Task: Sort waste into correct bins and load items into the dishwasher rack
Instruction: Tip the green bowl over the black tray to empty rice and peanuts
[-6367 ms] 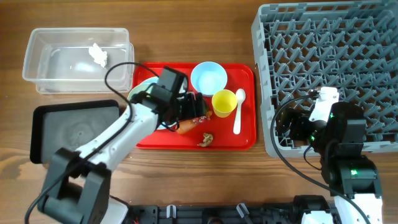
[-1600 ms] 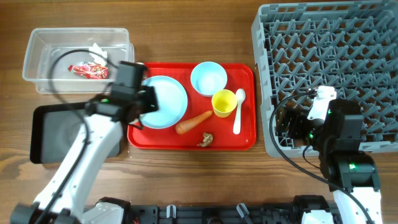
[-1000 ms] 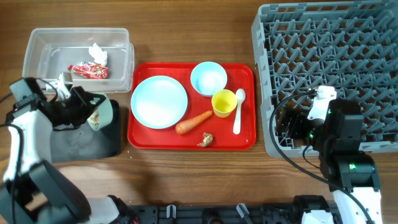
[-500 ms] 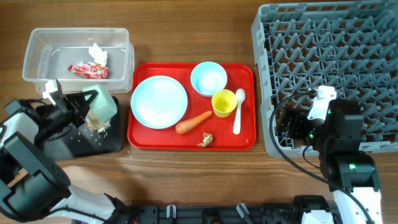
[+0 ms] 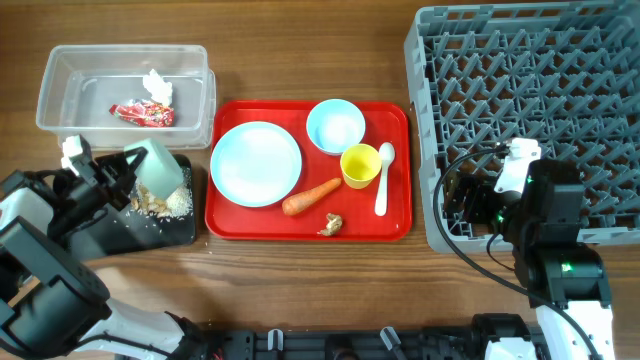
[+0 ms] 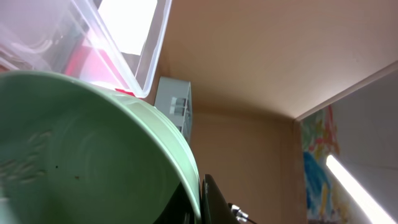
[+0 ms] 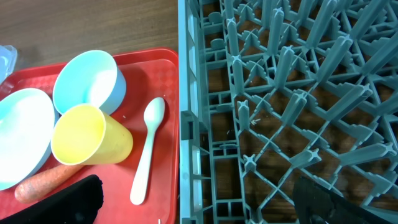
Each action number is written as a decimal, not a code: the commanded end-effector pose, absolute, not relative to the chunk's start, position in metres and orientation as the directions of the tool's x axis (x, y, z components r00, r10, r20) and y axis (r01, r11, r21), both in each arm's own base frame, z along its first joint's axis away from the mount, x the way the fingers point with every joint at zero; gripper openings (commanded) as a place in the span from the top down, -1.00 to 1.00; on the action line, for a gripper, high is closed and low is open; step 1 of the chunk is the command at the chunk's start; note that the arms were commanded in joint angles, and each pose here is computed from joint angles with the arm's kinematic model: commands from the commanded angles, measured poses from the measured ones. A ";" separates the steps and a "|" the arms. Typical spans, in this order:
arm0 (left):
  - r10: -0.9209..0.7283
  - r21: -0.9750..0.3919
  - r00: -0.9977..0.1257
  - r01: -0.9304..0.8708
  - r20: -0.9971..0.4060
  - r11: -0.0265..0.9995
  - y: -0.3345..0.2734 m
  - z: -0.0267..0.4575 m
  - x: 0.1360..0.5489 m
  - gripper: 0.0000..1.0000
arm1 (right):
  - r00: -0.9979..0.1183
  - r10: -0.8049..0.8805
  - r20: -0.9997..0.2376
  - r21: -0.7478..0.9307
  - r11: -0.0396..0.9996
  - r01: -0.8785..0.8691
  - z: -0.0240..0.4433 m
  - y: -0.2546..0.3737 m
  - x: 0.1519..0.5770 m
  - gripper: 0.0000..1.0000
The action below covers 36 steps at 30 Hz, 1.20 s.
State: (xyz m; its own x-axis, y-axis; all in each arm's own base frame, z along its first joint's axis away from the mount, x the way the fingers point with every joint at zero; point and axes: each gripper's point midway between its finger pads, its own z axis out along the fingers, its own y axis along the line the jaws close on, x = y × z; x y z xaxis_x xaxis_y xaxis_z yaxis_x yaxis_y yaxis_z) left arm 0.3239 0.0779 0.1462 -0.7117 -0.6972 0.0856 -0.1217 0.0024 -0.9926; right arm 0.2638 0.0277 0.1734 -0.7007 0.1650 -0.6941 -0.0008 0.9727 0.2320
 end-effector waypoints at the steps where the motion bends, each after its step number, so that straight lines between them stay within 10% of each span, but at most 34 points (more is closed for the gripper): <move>1: -0.725 -0.994 -0.683 -0.102 0.089 -0.026 0.090 0.151 0.320 0.92 | -0.686 0.155 -0.711 0.239 0.971 -0.028 0.185 0.032 0.267 -0.99; 36: -0.730 -0.993 -0.679 -0.117 0.072 0.011 0.092 0.145 0.317 0.92 | -0.710 0.155 -0.687 0.239 0.971 -0.019 0.179 0.032 0.261 -0.99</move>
